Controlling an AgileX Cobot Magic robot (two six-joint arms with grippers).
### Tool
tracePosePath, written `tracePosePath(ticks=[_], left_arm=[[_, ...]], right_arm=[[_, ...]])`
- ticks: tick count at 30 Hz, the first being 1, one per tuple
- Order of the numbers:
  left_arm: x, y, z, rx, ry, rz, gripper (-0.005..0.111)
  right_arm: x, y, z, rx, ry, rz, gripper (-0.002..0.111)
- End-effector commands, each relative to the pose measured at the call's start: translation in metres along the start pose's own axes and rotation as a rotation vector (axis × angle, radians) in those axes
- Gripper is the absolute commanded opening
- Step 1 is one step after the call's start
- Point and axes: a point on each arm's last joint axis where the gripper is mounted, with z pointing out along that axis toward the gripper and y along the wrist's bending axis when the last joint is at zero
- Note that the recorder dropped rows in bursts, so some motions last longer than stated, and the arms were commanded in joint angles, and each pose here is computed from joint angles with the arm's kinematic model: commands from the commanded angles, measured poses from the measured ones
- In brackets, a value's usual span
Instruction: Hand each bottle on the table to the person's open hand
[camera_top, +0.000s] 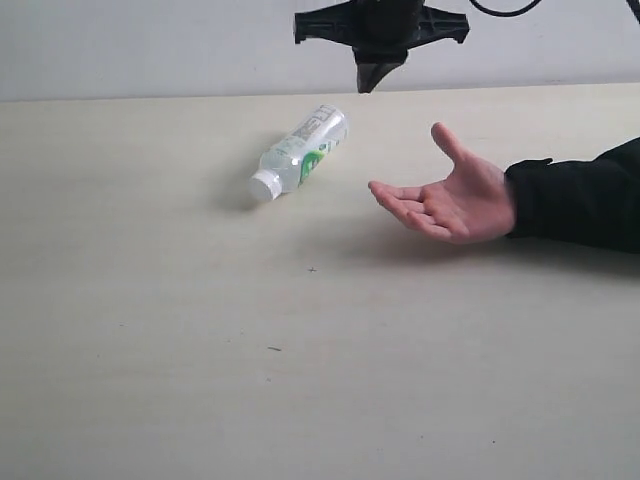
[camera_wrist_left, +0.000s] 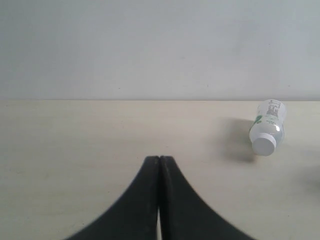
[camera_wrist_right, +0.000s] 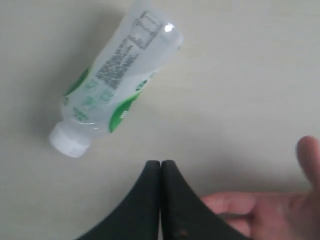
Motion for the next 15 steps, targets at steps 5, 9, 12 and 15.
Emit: tracePosePath(ticks=[5, 9, 12, 15], left_arm=[[0.001, 0.000, 0.000, 0.000, -0.005, 0.002, 0.000], [0.001, 0.000, 0.000, 0.000, -0.005, 0.002, 0.000], [0.001, 0.000, 0.000, 0.000, -0.005, 0.002, 0.000], [0.001, 0.000, 0.000, 0.000, -0.005, 0.002, 0.000]], right_arm=[[0.014, 0.061, -0.013, 0.031, -0.207, 0.023, 0.000], [0.025, 0.091, -0.019, 0.063, -0.335, 0.059, 0.000], [0.031, 0.101, -0.013, 0.106, -0.382, 0.099, 0.000], [0.039, 0.099, 0.009, 0.178, -0.301, 0.110, 0.000]])
